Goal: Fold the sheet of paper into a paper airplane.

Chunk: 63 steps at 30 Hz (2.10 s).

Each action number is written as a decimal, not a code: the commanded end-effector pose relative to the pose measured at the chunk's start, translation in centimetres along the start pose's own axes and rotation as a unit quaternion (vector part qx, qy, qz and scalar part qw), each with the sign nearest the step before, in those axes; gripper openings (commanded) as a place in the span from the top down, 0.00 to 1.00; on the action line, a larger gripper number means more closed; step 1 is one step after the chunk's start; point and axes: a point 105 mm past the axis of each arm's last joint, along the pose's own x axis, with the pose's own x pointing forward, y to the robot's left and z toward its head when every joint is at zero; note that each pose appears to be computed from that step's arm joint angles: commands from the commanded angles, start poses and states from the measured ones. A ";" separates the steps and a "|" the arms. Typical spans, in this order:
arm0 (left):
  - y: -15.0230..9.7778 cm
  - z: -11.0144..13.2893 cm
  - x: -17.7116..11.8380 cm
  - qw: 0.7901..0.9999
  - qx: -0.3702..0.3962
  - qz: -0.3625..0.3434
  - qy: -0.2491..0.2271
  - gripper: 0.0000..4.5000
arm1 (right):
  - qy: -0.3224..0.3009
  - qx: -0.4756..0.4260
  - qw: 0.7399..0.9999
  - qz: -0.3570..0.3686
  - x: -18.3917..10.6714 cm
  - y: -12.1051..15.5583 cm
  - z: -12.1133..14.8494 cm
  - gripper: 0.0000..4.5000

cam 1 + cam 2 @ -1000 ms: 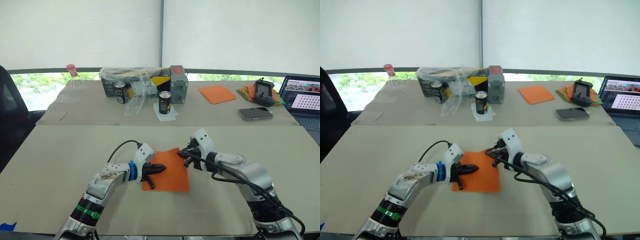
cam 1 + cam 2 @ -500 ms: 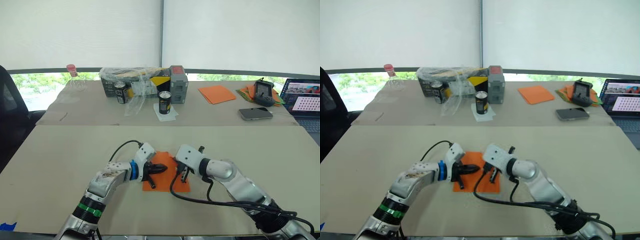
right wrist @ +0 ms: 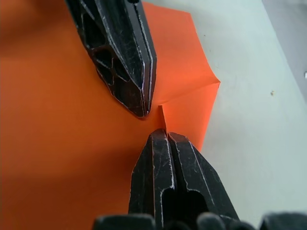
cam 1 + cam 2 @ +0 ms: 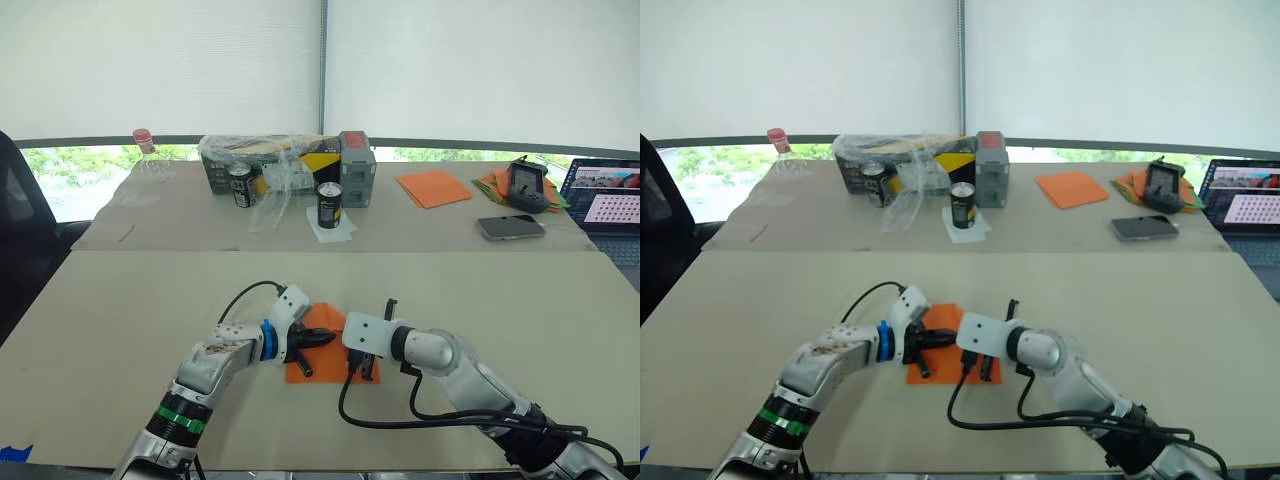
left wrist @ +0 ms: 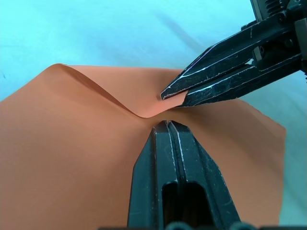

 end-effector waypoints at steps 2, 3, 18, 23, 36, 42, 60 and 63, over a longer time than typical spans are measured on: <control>0.3 -0.1 -1.1 1.000 0.001 0.008 0.004 1.00 | 0.017 -0.012 1.000 0.004 0.2 0.3 -0.8 0.99; 0.4 -0.1 -1.2 1.000 0.001 0.009 0.005 1.00 | 0.017 -0.013 1.000 0.003 0.2 0.3 -0.8 0.99; 0.5 0.0 -1.4 1.000 0.003 0.019 0.002 1.00 | 0.028 0.029 0.999 0.007 1.2 1.4 -0.9 0.99; 0.5 0.0 -1.4 1.000 0.006 0.018 0.005 1.00 | 0.033 0.040 0.998 0.020 1.5 1.8 -0.8 0.99; 1.7 3.4 -1.5 0.997 0.015 0.044 -0.069 1.00 | 0.051 0.063 0.995 0.052 2.1 3.2 -1.4 0.99; 2.1 4.1 0.0 0.996 0.037 0.045 -0.073 1.00 | 0.053 0.071 0.995 0.054 2.3 3.3 -1.4 0.99; 3.0 1.0 3.2 0.995 0.085 0.046 0.003 1.00 | 0.061 0.066 0.995 0.042 1.9 2.9 -1.7 0.99; 3.0 0.9 3.2 0.995 0.085 0.045 0.003 1.00 | 0.054 0.075 0.995 0.039 1.7 2.8 -1.5 0.99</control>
